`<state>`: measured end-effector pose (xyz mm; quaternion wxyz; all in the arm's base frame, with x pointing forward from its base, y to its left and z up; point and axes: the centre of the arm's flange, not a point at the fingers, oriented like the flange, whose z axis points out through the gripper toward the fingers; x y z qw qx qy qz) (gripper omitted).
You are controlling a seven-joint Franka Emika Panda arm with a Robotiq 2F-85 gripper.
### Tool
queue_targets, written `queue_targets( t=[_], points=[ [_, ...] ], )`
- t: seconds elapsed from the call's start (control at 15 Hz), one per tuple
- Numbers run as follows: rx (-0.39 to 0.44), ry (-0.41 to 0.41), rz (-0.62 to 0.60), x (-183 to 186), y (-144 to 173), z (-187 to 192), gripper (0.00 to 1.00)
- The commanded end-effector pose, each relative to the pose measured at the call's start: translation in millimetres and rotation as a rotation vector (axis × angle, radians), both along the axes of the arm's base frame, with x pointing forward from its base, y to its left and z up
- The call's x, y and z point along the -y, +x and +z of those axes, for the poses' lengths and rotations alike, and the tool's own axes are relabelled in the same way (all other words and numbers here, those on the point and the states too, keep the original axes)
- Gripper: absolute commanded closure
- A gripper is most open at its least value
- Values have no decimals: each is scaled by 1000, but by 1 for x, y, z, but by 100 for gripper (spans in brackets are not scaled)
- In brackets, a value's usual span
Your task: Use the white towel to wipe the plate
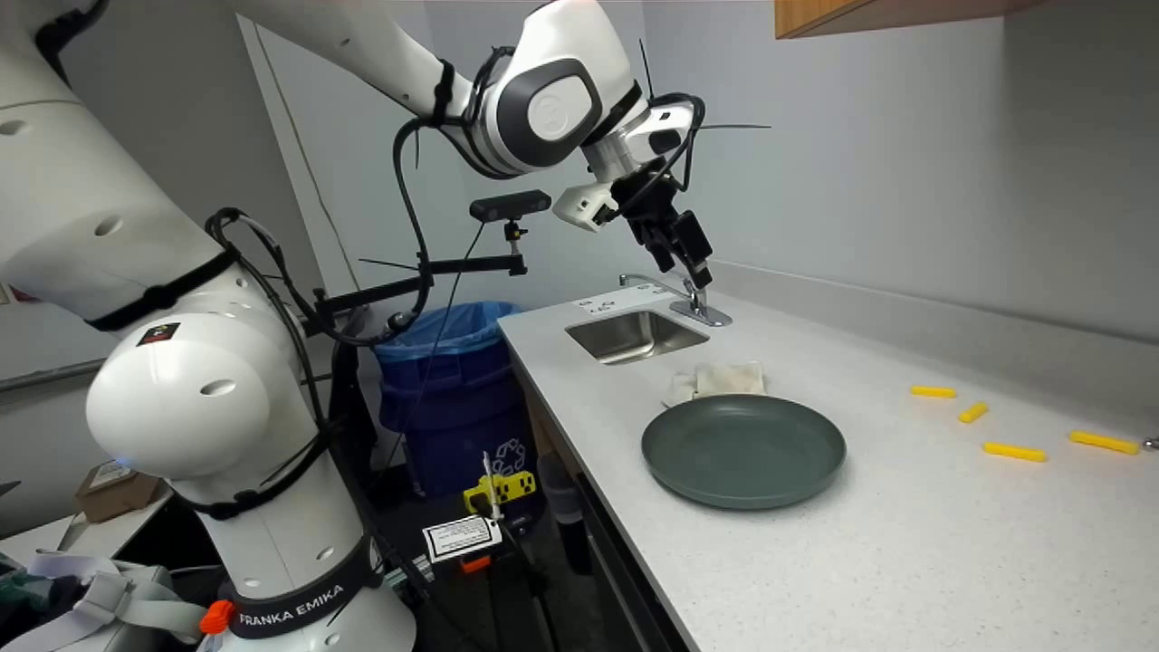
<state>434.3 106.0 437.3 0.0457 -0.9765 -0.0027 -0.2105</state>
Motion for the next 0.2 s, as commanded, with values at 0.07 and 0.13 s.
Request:
queue_targets(
  t=[0.07, 0.13],
  points=[
    [0, 0, 0, 0, 0, 0, 0],
    [0, 0, 0, 0, 0, 0, 0]
  ],
)
